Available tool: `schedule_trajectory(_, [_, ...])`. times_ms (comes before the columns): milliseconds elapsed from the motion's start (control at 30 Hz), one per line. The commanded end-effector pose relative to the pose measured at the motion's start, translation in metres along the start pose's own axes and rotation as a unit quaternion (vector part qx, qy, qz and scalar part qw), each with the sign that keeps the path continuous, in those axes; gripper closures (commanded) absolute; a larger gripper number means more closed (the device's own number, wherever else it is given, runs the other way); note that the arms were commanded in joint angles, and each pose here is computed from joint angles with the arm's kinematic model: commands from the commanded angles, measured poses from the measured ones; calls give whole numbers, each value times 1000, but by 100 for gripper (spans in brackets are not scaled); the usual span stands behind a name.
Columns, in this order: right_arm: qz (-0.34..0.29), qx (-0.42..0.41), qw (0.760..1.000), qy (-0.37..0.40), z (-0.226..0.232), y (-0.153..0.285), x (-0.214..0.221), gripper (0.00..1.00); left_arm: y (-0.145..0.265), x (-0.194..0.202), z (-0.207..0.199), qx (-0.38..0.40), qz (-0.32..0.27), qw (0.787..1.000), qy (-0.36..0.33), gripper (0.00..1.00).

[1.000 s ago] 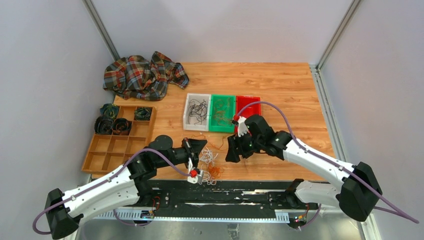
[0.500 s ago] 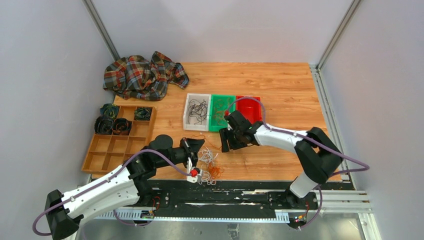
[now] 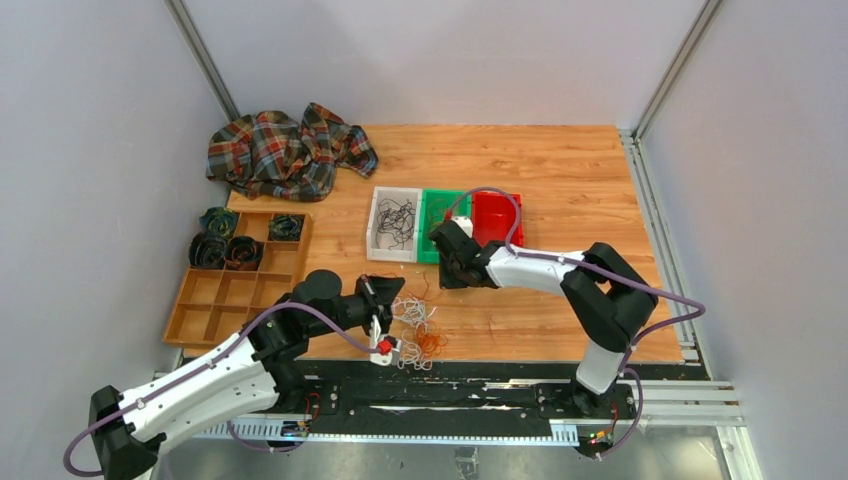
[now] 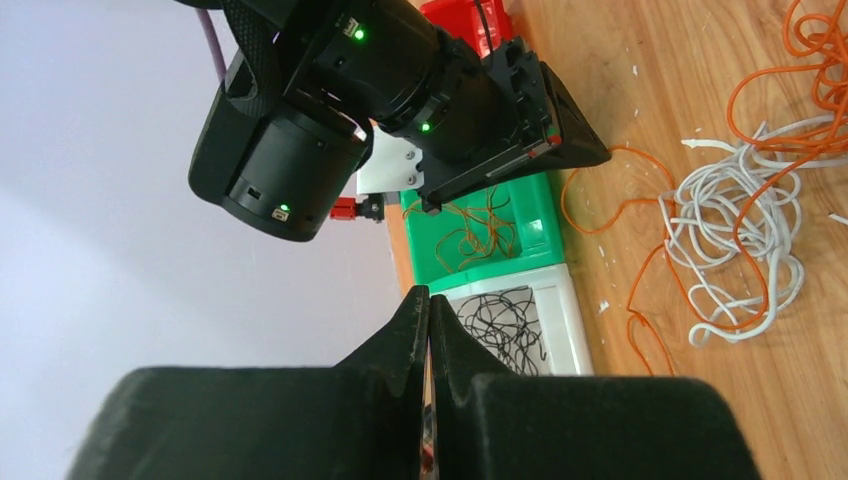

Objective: Untangle the cables

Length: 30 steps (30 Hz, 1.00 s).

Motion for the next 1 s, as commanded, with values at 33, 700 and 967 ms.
schedule_trajectory(33, [-72, -17, 997, 1, 11, 27, -29, 99, 7, 9, 29, -51, 31, 997, 57, 96])
schedule_trajectory(700, [-72, -17, 994, 80, 35, 28, -17, 55, 24, 64, 36, -83, 106, 882, 451, 82])
schedule_trajectory(967, [-68, 49, 990, 109, 39, -10, -8, 56, 33, 52, 39, -85, 83, 895, 430, 77])
Point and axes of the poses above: each gripper's point midway between its finger pads, its own y axis back along the fingers, its own z axis along the line the jaws close on, x = y × z, the point moved 4 cm from there along y, back along the fingers, and after that the axes turned 5 degrees about -y, right-handed, at the moved point
